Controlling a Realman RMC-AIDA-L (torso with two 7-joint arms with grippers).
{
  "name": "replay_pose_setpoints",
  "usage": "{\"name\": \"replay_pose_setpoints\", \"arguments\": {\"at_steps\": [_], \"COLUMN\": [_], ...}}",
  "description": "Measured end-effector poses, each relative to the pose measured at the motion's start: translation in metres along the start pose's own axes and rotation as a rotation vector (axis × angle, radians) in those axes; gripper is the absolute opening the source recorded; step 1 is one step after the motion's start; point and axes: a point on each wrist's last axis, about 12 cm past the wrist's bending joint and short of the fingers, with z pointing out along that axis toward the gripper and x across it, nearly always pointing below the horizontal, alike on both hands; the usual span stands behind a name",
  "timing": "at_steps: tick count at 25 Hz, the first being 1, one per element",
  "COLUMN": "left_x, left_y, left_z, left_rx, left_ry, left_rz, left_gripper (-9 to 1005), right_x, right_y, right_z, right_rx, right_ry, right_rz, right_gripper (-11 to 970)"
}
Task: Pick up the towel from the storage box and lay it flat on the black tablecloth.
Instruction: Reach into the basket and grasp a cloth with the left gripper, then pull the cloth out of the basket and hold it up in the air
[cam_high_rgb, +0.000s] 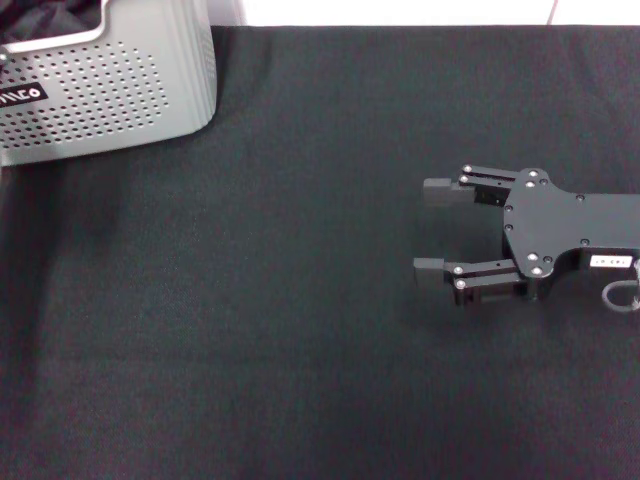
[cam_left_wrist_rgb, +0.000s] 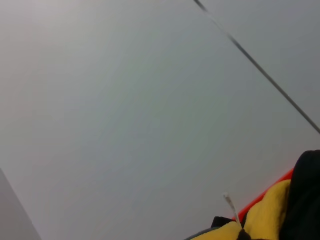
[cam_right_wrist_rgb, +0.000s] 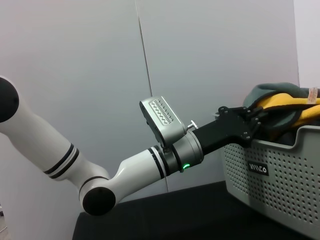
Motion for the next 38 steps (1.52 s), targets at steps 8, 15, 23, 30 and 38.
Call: {"name": "replay_pose_setpoints", "arguments": {"at_steps": [8,15,23,30,38], "left_x": [0.0,-0.004,-0.014,-0.032,-0.049], "left_y": [0.0,0.003,0.005,0.03,0.074], "left_z": [0.0,0.0,-0.008,-0.025,-0.047], "left_rx": [-0.002,-0.026,0.031,0.188,0.35], "left_ry": [-0.003,-0.036,-0.162,-0.389,-0.652], "left_rz": [0.01,0.006,-0.253,-0.614,-1.016], "left_gripper": [130,51,21,20,16], "right_x": [0.0,0.0,0.0,0.0,0.002], "right_y": [0.0,0.0,-0.001,-0.002,-0.002], "right_z": [0.0,0.0,-0.001,-0.002,-0.002], "right_rx": [-0.001,0.0,0.007,0.014,0.022], "right_ry": [-0.001,-0.001,-0.004,-0.003,-0.015], "right_rz": [0.001,0.001,0.0,0.0,0.006], "right_gripper": [830,828,826,825,823]}}
